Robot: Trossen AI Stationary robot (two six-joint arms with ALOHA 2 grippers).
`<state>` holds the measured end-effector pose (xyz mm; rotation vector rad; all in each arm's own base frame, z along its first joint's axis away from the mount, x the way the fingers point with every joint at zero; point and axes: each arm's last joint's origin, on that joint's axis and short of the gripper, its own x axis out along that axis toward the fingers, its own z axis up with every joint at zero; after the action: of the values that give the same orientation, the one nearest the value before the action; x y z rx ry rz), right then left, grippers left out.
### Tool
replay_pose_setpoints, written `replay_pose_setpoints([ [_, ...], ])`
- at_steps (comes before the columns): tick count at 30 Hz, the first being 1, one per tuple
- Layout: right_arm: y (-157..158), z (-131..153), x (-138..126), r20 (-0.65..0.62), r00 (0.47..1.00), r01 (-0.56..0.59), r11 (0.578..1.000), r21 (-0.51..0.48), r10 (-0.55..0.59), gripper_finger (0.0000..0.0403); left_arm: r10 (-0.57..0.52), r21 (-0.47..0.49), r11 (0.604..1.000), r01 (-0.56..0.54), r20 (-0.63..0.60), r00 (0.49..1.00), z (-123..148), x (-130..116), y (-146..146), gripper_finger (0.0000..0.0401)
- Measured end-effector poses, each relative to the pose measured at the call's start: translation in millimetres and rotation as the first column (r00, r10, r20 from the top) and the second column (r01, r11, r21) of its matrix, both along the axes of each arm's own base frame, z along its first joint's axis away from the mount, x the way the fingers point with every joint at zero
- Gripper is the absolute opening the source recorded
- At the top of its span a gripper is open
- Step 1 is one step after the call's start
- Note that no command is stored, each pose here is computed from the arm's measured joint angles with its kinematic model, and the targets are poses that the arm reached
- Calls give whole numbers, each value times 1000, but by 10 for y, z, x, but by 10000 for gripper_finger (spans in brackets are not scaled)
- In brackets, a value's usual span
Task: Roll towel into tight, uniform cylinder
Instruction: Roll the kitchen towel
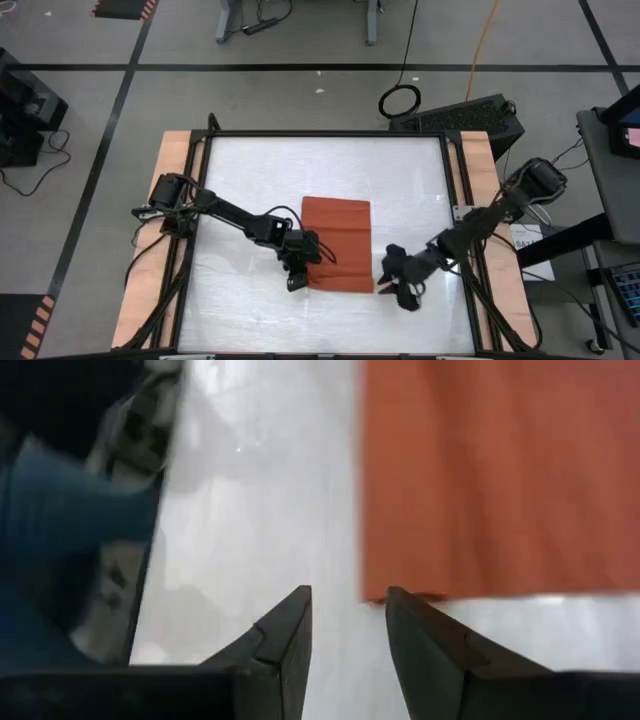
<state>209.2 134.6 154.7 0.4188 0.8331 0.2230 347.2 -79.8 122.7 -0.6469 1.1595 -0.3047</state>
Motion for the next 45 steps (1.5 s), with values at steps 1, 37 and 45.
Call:
replay_pose_setpoints([
  [1, 41, 5, -23, 29, 998, -49, 998, -42, 51, 121, 1, 0, 1000, -1, 0, 1000, 0, 1, 4, 15],
  [37, 284, -553, 238, 6, 990, -122, 859, -497, 144, 130, -23, -71, 997, 22, -8, 1000, 10, 11, 88, 14],
  [45, 202, -566, 291, -17, 998, -57, 907, -417, 55, 52, -41, -93, 995, 40, -9, 999, 14, 7, 75, 14],
])
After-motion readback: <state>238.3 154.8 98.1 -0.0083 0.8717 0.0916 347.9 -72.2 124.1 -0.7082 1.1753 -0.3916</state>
